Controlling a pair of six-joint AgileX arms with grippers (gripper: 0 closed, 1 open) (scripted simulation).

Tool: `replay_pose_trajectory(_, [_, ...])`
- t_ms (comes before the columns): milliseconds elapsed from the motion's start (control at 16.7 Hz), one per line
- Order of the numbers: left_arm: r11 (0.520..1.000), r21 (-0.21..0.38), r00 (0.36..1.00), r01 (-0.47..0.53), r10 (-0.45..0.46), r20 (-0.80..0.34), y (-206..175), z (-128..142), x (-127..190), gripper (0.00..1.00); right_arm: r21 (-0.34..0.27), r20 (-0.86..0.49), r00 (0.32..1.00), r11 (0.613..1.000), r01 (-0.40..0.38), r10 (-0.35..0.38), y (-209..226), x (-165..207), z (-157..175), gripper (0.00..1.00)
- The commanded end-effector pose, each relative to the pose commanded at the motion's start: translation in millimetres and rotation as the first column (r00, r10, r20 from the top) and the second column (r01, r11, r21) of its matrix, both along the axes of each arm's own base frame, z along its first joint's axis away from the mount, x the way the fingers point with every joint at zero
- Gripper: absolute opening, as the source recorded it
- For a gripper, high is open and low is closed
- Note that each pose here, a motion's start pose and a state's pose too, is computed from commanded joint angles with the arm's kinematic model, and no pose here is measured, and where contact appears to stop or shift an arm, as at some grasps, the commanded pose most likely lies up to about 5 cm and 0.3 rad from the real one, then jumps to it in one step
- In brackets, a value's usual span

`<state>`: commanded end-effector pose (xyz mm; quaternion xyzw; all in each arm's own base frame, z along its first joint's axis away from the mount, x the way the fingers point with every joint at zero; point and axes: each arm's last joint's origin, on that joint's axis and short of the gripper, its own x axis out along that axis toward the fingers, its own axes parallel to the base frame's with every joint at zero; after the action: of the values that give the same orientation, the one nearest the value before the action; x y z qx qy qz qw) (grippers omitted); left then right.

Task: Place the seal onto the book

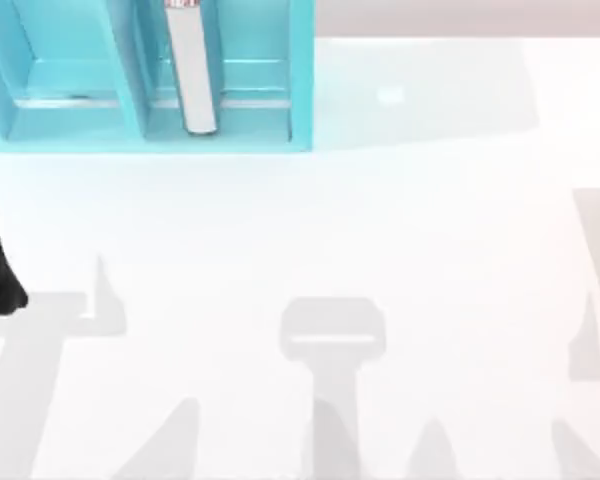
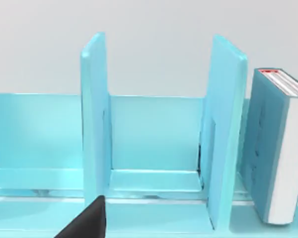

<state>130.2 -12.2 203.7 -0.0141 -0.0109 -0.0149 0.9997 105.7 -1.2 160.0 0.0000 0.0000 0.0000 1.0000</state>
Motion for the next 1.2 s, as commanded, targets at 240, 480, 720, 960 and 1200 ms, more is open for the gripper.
replay_pose_trajectory(240, [1.0, -0.001, 0.999, 0.012, -0.012, -0.033, -18.8, 22.8, 51.7, 1.0, 0.0, 0.0, 1.0, 1.0, 0.0, 0.0, 0.0, 0.0, 0.0, 1.0])
replay_pose_trajectory(480, [1.0, 0.015, 0.996, 0.018, -0.017, -0.092, -54.8, 7.2, 127.7, 1.0, 0.0, 0.0, 1.0, 1.0, 0.0, 0.0, 0.0, 0.0, 0.0, 1.0])
replay_pose_trajectory(720, [0.999, 0.033, 0.992, 0.016, -0.012, -0.123, -94.2, -40.5, 184.9, 1.0, 0.0, 0.0, 1.0, 1.0, 0.0, 0.0, 0.0, 0.0, 0.0, 1.0])
replay_pose_trajectory(960, [0.999, 0.038, 0.992, 0.016, -0.012, -0.123, -123.8, -85.7, 211.1, 1.0, 0.0, 0.0, 1.0, 1.0, 0.0, 0.0, 0.0, 0.0, 0.0, 1.0])
replay_pose_trajectory(1200, [0.999, 0.035, 0.993, 0.021, -0.017, -0.119, -139.6, -111.0, 218.3, 1.0, 0.0, 0.0, 1.0, 1.0, 0.0, 0.0, 0.0, 0.0, 0.0, 1.0])
